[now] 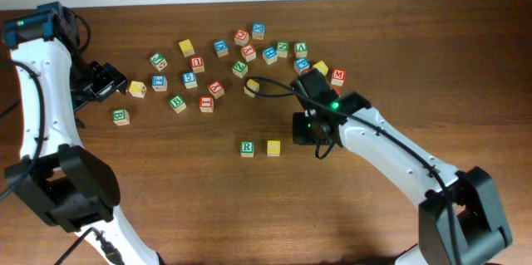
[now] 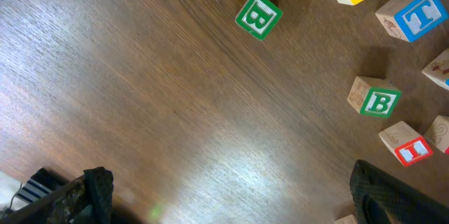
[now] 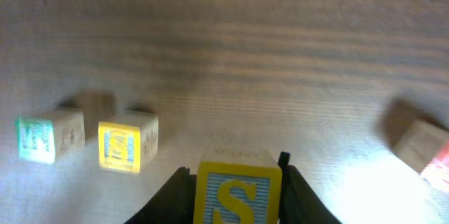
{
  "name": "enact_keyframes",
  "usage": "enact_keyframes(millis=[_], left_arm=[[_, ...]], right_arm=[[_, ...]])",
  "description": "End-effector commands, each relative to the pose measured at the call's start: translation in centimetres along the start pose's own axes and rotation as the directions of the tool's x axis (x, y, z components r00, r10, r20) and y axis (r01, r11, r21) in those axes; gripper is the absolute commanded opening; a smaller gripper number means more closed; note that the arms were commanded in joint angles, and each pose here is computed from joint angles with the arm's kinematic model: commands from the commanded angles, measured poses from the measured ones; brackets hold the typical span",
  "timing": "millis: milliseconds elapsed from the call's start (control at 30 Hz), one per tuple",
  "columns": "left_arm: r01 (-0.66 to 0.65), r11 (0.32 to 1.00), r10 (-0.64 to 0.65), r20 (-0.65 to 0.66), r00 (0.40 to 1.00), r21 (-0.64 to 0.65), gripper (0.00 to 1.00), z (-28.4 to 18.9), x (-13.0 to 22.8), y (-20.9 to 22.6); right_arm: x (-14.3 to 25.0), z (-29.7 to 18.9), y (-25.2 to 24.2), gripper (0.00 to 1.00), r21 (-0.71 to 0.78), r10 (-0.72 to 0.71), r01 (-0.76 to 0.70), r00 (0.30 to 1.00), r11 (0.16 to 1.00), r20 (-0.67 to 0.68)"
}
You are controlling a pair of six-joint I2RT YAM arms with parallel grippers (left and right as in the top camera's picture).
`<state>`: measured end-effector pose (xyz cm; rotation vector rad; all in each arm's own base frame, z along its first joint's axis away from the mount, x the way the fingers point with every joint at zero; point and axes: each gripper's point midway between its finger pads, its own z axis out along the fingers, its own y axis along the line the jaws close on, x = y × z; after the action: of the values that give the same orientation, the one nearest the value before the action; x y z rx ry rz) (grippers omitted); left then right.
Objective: Spell out RSS
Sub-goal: 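Grasp a second yellow S block with the right gripper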
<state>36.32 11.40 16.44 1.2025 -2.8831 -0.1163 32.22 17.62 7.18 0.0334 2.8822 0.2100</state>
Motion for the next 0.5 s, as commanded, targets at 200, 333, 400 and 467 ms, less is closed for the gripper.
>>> enact_keyframes(millis=[200, 333, 400, 467], left_arm=[[0.01, 1.0, -0.01, 0.008, 1.0, -0.009, 0.99, -0.1, -0.2, 0.5], [0.009, 1.0, -0.009, 0.008, 1.0, -0.009, 0.99, -0.1, -0.2, 0.4], [0.009, 1.0, -0.009, 0.008, 1.0, -0.009, 0.99, -0.1, -0.2, 0.4], [0.009, 1.0, -0.009, 0.008, 1.0, -0.009, 0.99, -0.1, -0.2, 0.4]], right_arm=[[2.5, 4.0, -0.9, 0.3, -0.028, 0.031, -0.03, 0.999, 0.999, 0.011], [1.6, -0.3, -0.1, 0.3, -0.042, 0.031, -0.03, 1.0, 0.999, 0.007], [2.5, -4.7, -0.3, 0.34, -0.064, 0.001, 0.0, 1.0, 0.998, 0.017], [4.8, -5.4, -0.3, 0.39, -0.062, -0.056, 0.054, 0.998, 0.997, -0.041]])
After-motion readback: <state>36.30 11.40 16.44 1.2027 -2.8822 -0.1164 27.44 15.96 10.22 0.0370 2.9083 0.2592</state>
